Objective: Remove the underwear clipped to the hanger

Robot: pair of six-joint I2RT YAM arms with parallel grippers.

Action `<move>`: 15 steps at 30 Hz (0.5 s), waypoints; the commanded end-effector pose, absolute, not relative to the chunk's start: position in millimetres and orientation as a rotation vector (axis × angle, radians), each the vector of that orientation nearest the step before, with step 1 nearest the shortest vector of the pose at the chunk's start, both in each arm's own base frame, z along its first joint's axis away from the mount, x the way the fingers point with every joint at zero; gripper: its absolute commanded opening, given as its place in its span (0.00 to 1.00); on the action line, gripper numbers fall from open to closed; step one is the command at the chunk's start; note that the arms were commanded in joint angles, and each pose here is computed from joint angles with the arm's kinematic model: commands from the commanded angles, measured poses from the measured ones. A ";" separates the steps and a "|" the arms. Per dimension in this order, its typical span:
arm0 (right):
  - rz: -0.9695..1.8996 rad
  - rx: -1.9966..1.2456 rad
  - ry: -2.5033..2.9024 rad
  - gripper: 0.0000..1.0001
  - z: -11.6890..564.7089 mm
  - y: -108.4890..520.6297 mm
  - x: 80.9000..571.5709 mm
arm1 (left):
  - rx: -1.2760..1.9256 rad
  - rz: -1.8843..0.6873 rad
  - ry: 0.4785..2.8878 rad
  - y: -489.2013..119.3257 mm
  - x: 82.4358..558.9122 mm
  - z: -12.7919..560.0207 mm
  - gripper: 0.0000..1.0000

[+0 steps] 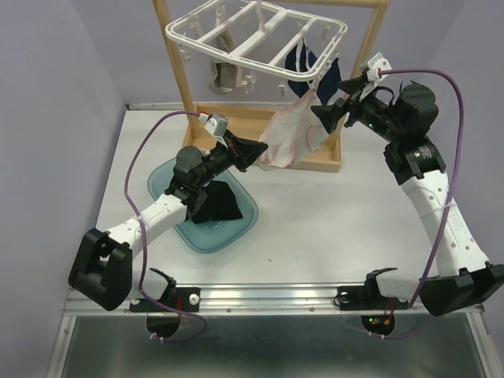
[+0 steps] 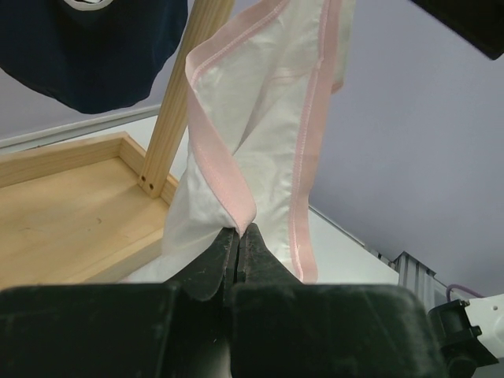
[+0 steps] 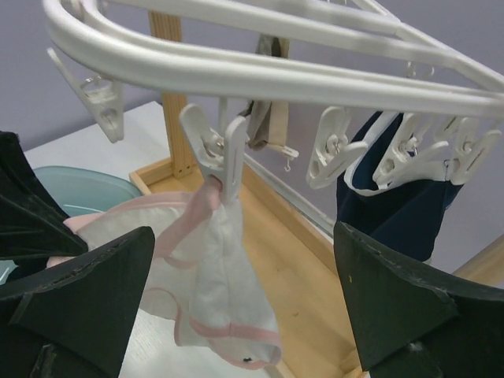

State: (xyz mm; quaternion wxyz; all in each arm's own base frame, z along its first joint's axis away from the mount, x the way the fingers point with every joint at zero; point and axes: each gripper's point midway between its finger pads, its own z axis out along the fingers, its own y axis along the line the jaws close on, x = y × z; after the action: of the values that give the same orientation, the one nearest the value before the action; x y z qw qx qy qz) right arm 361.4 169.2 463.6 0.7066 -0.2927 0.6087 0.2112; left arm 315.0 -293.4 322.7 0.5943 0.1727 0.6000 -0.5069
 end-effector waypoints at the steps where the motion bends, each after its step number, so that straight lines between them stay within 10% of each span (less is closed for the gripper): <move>1: 0.450 -0.600 1.257 1.00 476.7 173.6 364.2 | 0.427 -1.194 1.281 -295.1 299.7 349.9 0.00; 15: 0.430 -0.533 1.184 1.00 491.0 200.2 365.8 | 0.467 -1.261 1.265 -319.4 285.0 348.2 0.00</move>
State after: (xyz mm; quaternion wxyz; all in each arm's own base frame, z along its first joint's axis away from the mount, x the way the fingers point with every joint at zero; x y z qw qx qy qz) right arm 360.9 207.6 467.9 0.7392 -0.2780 0.5724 0.2207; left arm 292.2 -317.4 325.2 0.5811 0.1938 0.5857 -0.5307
